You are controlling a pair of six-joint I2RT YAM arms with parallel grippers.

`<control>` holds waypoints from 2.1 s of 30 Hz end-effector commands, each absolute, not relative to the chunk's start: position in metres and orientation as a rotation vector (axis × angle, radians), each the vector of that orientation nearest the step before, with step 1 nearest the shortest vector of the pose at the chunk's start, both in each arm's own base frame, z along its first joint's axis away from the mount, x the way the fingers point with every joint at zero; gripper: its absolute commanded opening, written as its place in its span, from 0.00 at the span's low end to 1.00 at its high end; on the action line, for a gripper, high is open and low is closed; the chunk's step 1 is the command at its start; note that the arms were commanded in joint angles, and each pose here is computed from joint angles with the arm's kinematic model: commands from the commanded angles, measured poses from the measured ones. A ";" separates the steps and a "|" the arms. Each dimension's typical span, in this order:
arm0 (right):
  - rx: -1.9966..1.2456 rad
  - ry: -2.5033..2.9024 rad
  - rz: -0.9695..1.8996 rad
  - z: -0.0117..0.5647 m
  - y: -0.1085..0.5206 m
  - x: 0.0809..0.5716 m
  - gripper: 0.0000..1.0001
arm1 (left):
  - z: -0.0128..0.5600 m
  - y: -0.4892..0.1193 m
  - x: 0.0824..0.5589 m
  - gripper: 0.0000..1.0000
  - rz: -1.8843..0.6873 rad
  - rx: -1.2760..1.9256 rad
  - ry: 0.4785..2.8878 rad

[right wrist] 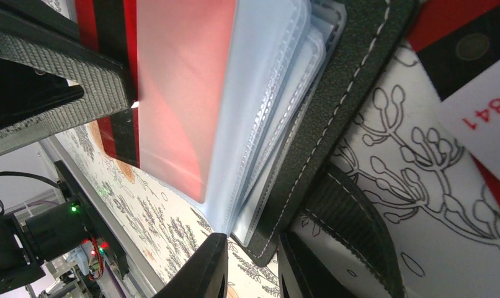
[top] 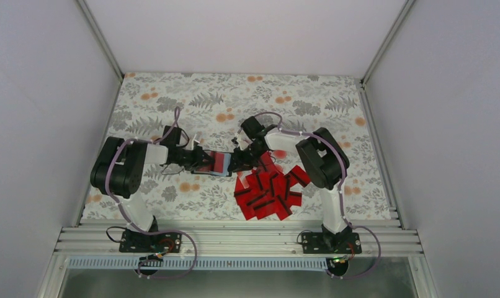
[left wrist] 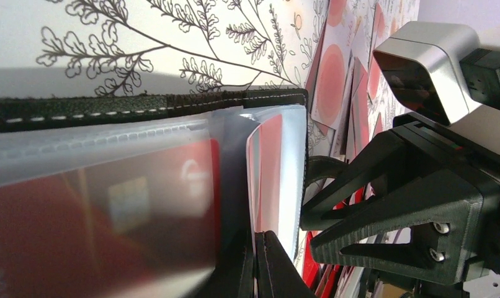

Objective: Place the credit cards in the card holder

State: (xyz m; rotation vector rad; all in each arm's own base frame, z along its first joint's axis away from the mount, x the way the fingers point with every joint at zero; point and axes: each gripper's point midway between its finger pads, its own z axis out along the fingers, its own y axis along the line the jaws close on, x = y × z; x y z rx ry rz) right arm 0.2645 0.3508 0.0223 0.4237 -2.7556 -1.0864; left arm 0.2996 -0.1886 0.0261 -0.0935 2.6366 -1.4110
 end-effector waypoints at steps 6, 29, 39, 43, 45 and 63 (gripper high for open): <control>0.438 -2.751 -1.058 0.015 0.358 0.264 0.22 | 0.002 -0.188 0.291 0.04 -1.345 -0.055 2.739; 0.433 -2.770 -1.058 0.021 0.357 0.266 0.22 | 0.020 -0.169 0.292 0.57 -1.057 -0.045 2.866; 0.429 -2.776 -1.073 0.027 0.359 0.268 0.22 | 0.032 -0.168 0.304 0.61 -0.916 0.000 2.877; 0.426 -2.778 -1.078 0.029 0.359 0.268 0.21 | 0.034 -0.172 0.308 0.61 -0.858 0.041 2.883; 0.423 -2.778 -1.080 0.029 0.359 0.268 0.21 | 0.033 -0.171 0.309 0.61 -0.804 0.057 2.891; 0.410 -2.756 -1.127 0.028 0.371 0.275 0.20 | 0.025 -0.197 0.305 0.53 -0.589 0.139 2.976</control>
